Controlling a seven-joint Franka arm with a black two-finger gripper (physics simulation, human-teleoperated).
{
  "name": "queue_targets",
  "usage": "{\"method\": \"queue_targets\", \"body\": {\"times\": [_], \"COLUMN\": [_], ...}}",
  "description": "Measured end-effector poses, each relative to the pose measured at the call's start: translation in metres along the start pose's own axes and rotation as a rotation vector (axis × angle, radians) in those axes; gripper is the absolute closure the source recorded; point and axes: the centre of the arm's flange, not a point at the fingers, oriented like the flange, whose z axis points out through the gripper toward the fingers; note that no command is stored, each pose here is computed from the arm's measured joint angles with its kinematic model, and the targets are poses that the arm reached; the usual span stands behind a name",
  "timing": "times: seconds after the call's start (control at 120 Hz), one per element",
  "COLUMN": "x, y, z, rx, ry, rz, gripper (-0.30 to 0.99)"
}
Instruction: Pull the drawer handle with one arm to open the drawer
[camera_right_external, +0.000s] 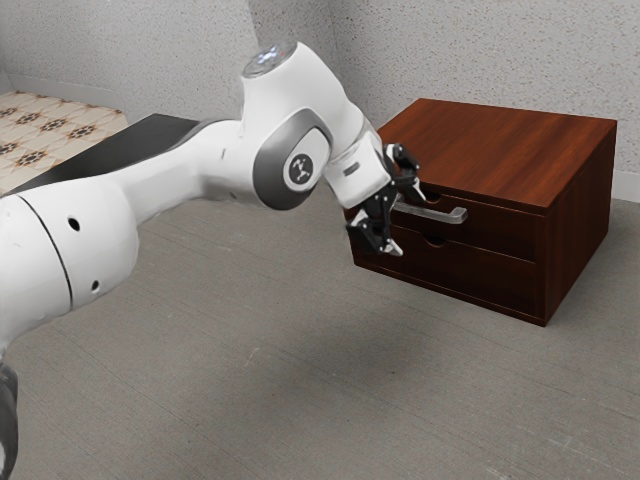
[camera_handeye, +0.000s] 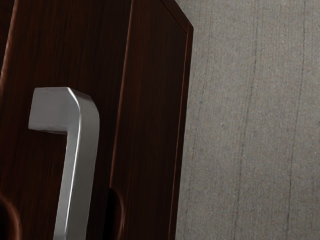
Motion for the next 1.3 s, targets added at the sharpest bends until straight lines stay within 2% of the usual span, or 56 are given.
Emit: {"method": "queue_targets", "body": {"times": [0.625,0.942,1.3], "x": [0.003,0.001,0.003], "y": [0.002,0.002,0.027], "z": [0.020,0.009,-0.007], "rx": [-0.024,-0.015,-0.039], "ry": [0.004,-0.004,-0.041], "rz": [0.003,-0.008,-0.005], "gripper": [0.00,0.31,0.42]}}
